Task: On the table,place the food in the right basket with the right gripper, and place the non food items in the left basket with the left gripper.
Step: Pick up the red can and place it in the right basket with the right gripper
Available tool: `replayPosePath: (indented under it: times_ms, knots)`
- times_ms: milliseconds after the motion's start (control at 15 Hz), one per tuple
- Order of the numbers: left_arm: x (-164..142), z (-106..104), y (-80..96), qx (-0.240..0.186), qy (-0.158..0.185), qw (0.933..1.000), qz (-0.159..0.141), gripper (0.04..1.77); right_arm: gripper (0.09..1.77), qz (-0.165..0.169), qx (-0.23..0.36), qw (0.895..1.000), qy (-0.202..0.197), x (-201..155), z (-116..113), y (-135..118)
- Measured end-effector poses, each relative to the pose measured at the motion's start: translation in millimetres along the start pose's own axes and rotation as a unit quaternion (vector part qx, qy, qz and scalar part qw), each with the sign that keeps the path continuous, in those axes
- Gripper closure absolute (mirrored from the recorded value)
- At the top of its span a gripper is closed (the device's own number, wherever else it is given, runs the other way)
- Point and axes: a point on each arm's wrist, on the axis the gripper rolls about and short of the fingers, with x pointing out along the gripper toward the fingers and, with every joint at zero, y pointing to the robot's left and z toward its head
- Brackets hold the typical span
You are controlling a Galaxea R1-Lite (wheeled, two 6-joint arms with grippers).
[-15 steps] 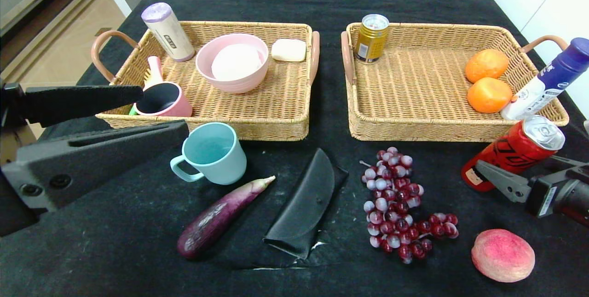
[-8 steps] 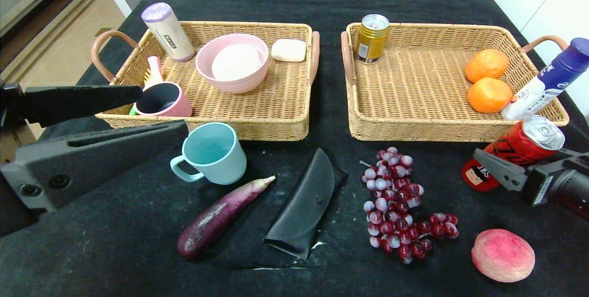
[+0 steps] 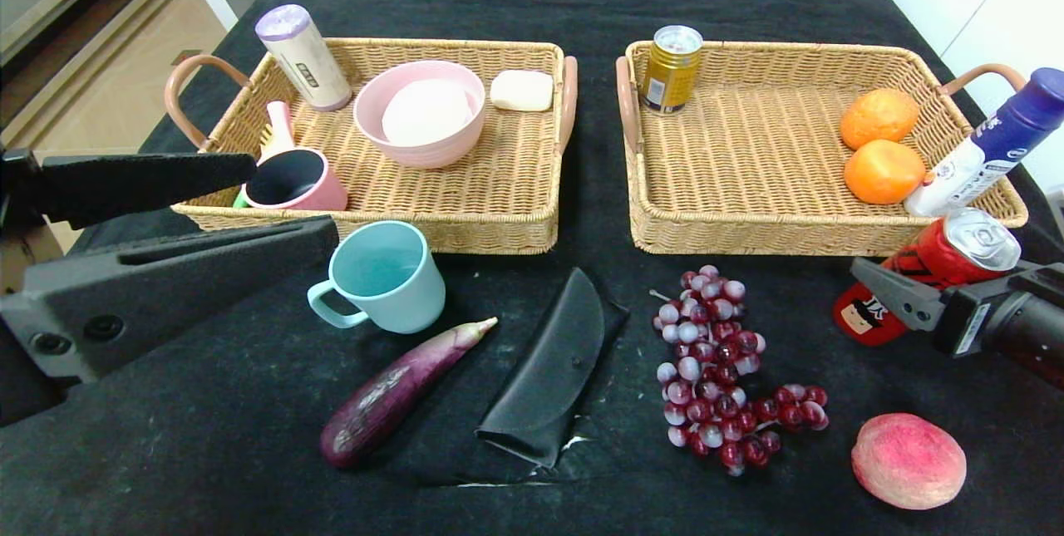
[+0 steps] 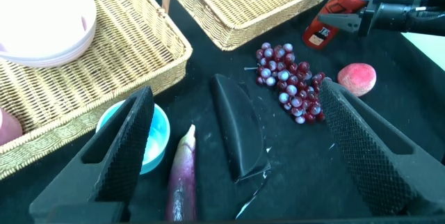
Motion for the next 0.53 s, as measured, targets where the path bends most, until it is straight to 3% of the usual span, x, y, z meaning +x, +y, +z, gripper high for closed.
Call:
replayPosePath:
  times_ms: [67,267,533]
  knots:
    - [-0.2,0.1,0.0,0.000,0.000,1.0000,0.000,0.09,0.23,-0.001,0.000,1.000,0.000,0.3,0.0,-0.2]
    - [-0.7,0.3,-0.1,0.000,-0.001,1.0000,0.000,0.09,0.73,-0.001,0.000,1.000,0.000,0.4,0.2,-0.4]
    - [-1.5,0.6,-0.3,0.001,-0.002,1.0000,0.000,0.09,0.81,0.000,0.000,1.000,0.000,0.3,-0.2,0.2]
